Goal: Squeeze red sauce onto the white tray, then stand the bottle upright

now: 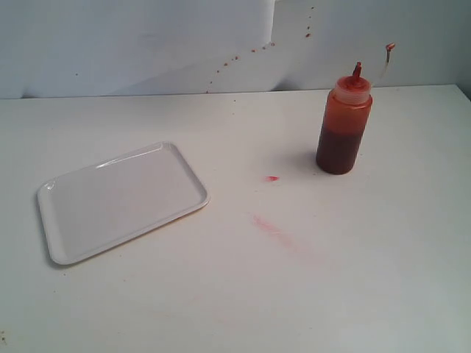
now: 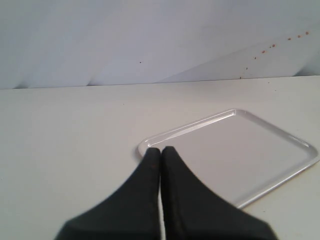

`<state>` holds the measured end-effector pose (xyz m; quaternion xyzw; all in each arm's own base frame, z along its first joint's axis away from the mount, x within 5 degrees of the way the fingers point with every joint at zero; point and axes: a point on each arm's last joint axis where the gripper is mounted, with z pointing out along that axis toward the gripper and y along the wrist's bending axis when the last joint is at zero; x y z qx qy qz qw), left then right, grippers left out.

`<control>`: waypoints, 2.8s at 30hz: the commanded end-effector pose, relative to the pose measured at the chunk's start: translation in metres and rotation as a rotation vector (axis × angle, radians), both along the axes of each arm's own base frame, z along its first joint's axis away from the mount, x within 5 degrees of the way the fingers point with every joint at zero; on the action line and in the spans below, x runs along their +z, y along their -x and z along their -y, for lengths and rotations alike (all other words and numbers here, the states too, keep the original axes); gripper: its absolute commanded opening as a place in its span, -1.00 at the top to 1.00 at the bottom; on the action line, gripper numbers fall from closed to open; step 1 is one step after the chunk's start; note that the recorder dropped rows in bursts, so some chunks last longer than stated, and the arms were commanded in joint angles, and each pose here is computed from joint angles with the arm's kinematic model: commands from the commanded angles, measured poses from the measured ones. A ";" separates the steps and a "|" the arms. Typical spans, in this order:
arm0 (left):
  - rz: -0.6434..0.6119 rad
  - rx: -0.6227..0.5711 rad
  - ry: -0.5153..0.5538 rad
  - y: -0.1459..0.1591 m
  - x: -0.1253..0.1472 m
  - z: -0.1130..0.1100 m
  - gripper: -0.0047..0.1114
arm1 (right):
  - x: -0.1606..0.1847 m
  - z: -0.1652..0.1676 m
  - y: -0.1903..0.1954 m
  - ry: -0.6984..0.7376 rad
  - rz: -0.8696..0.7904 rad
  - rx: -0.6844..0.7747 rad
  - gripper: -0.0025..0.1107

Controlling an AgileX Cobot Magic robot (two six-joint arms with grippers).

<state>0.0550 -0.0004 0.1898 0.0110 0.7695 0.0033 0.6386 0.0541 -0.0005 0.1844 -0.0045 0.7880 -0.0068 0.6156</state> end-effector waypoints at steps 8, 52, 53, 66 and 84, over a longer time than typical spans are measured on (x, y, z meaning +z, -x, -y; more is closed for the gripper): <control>0.007 0.002 0.000 0.000 -0.001 0.000 0.89 | -0.001 0.000 0.000 0.013 0.006 0.000 0.96; -0.022 -1.236 0.334 -0.329 -0.066 0.202 0.89 | -0.001 0.000 0.000 0.013 0.006 0.000 0.96; -0.011 -1.253 0.330 -0.334 -0.070 0.211 0.89 | -0.001 0.000 0.000 0.013 0.006 0.000 0.96; -0.112 -1.204 0.059 -0.359 -0.102 0.278 0.46 | -0.001 0.000 0.000 0.013 0.006 0.000 0.96; -0.089 -1.044 0.264 -0.366 -0.102 0.283 -0.88 | -0.001 0.000 0.000 0.013 0.006 0.000 0.96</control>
